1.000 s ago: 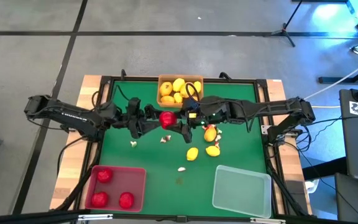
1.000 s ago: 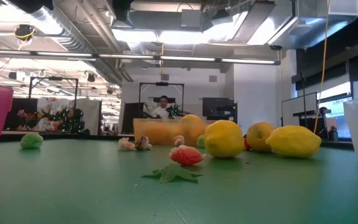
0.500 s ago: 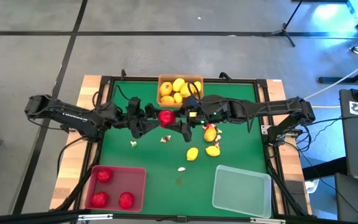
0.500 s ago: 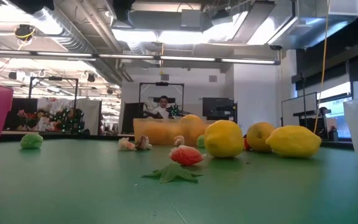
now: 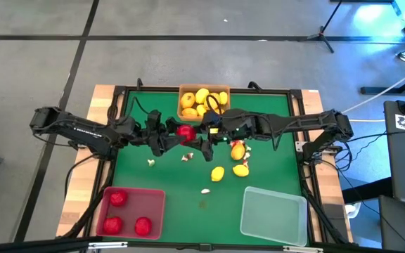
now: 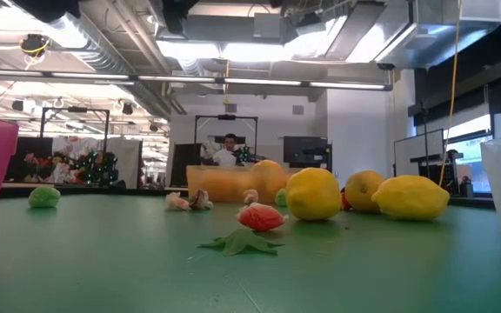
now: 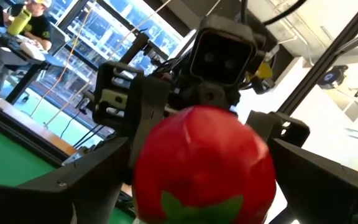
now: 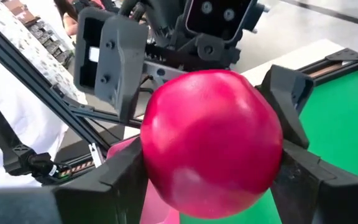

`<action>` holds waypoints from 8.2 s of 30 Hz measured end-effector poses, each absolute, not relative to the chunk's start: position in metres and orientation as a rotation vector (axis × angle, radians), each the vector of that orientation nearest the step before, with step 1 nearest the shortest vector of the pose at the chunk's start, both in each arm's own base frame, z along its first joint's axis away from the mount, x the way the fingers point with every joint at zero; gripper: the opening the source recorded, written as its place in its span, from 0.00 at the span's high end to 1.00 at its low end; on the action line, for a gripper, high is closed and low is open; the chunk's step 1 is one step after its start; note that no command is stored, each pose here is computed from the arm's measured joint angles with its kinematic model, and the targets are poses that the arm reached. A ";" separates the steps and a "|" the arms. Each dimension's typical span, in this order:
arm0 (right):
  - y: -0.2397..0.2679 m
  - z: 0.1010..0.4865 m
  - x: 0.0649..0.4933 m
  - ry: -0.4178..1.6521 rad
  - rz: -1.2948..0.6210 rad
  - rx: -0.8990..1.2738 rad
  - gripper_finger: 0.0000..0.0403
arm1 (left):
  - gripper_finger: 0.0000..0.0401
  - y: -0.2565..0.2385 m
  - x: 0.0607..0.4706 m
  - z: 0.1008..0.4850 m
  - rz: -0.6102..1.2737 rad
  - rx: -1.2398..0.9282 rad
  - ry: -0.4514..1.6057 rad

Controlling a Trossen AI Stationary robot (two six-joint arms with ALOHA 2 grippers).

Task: Sort produce into baskets
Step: Put the tomato into the red bin, then put the lemon into the orange bin

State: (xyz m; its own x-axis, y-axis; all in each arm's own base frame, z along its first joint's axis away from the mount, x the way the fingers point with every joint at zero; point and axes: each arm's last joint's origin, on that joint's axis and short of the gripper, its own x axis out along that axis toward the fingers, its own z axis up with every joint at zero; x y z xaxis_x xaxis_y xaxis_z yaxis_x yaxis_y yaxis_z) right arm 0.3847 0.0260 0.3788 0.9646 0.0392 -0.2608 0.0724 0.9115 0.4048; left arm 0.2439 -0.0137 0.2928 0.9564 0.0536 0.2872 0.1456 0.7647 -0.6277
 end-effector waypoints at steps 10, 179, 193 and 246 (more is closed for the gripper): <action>0.022 0.377 0.386 0.276 0.000 0.434 0.37 | 0.06 -0.013 0.246 0.291 -0.038 -0.682 -0.300; 0.025 0.328 0.355 0.889 -0.046 0.370 0.07 | 0.29 -0.087 0.181 0.260 -0.236 -0.886 0.650; 0.024 0.328 0.355 0.883 -0.080 0.377 0.07 | 0.29 -0.145 0.142 0.191 0.108 -0.829 1.280; 0.024 0.346 0.351 0.777 -0.041 0.347 0.07 | 0.05 -0.156 0.184 0.211 0.069 -1.090 1.279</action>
State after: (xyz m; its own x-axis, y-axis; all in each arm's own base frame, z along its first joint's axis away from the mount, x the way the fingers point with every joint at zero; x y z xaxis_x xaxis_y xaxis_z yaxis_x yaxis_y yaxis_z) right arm 0.3510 0.0242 0.3457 0.7151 0.0909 -0.6930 0.1629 0.9425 0.2918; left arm 0.1835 -0.1557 0.2112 0.3555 -0.5069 -0.7853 -0.5884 0.5314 -0.6094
